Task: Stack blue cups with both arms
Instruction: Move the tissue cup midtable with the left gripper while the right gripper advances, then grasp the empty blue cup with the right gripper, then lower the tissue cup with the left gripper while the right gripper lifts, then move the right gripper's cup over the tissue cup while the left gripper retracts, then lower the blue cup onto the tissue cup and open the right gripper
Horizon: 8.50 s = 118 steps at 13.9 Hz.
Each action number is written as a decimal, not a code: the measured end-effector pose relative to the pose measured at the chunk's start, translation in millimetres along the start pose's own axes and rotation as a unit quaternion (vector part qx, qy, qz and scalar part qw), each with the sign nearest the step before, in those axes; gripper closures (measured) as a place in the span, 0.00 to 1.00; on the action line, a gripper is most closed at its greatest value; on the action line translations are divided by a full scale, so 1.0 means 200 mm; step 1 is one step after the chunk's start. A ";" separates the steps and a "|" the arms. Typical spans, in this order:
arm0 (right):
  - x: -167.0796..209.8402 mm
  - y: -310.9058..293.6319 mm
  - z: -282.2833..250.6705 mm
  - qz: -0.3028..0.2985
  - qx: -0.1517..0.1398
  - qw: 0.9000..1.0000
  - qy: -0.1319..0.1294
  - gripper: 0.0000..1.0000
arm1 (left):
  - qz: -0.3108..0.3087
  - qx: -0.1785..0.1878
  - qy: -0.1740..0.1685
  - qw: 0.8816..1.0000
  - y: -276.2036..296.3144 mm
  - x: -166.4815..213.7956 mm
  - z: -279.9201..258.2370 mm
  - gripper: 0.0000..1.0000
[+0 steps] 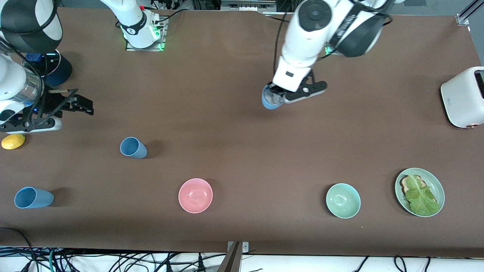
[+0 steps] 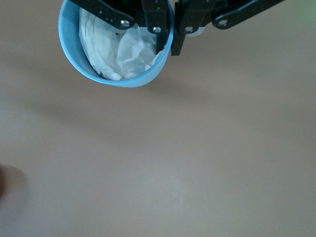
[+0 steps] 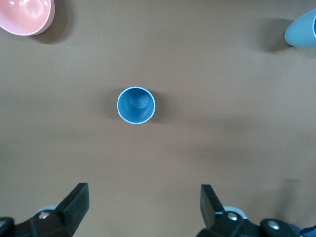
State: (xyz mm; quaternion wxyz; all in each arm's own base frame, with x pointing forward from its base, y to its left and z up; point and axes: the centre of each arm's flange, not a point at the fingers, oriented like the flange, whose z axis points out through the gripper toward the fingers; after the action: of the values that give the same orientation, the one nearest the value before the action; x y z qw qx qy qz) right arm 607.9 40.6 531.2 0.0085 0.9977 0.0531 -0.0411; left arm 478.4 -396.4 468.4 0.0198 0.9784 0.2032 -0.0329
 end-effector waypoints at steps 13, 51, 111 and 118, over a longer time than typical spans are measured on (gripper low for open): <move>0.16 0.09 0.33 -0.013 0.000 1.000 0.019 0.00 | -0.103 -0.032 0.028 0.994 0.42 -0.17 0.61 0.93; 0.24 0.06 1.33 0.001 0.034 0.999 0.013 0.70 | 0.045 -0.002 0.131 0.990 0.42 0.09 0.63 0.00; -0.12 -2.29 0.81 0.241 0.018 0.970 0.037 0.95 | 0.225 0.004 0.029 0.974 -1.52 1.06 -0.88 0.00; -0.12 -2.29 0.80 0.237 0.011 0.970 0.047 0.80 | 0.233 0.006 0.022 0.972 -1.51 1.05 -0.85 0.00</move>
State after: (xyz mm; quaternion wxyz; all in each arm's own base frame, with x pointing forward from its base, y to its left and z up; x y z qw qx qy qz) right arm 523.2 489.7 368.0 0.0048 0.9827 -0.1852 0.0086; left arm 560.5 -27.6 615.0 0.0167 0.9994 -0.0304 -0.0072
